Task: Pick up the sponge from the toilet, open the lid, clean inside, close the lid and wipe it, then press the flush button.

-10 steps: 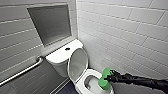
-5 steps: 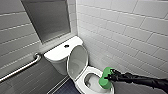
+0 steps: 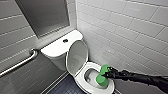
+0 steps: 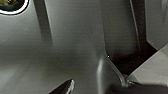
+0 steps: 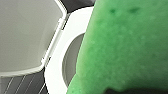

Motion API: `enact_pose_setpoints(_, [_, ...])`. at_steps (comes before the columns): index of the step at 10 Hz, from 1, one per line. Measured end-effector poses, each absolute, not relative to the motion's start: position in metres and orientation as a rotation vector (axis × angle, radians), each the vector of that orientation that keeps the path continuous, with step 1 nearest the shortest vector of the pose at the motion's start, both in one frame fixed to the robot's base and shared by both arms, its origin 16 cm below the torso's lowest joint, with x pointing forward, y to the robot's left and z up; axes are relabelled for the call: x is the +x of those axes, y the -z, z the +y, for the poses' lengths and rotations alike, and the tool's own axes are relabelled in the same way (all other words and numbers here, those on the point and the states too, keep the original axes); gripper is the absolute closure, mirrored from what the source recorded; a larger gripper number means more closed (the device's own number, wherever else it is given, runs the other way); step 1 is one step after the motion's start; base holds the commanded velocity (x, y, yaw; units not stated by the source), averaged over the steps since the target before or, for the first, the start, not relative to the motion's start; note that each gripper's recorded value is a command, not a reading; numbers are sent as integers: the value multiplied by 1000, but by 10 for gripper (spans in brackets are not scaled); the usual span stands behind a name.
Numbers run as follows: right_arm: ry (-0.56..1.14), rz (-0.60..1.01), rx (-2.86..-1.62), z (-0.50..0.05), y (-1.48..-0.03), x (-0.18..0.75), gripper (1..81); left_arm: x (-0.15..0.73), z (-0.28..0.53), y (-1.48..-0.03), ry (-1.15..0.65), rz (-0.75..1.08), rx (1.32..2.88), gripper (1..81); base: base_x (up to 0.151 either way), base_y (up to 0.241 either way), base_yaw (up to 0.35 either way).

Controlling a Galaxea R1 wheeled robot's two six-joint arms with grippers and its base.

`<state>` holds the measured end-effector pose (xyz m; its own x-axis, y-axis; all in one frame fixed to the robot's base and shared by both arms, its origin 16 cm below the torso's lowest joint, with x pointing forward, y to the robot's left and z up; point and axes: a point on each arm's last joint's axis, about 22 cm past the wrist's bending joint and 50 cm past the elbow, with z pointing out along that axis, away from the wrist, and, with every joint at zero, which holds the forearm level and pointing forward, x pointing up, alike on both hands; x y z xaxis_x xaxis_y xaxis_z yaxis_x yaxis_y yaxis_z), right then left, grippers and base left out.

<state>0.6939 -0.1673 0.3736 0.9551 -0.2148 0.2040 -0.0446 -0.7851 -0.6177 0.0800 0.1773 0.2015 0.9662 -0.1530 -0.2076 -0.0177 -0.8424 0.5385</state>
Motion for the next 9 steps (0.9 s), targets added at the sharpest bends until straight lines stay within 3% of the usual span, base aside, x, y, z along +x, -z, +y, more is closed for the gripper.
enact_pose_setpoints(9, [370, 193, -2418, -115, -377, 742, 811, 78, 157, -226, 342, -86, 2473, 10, 0, 0, 0])
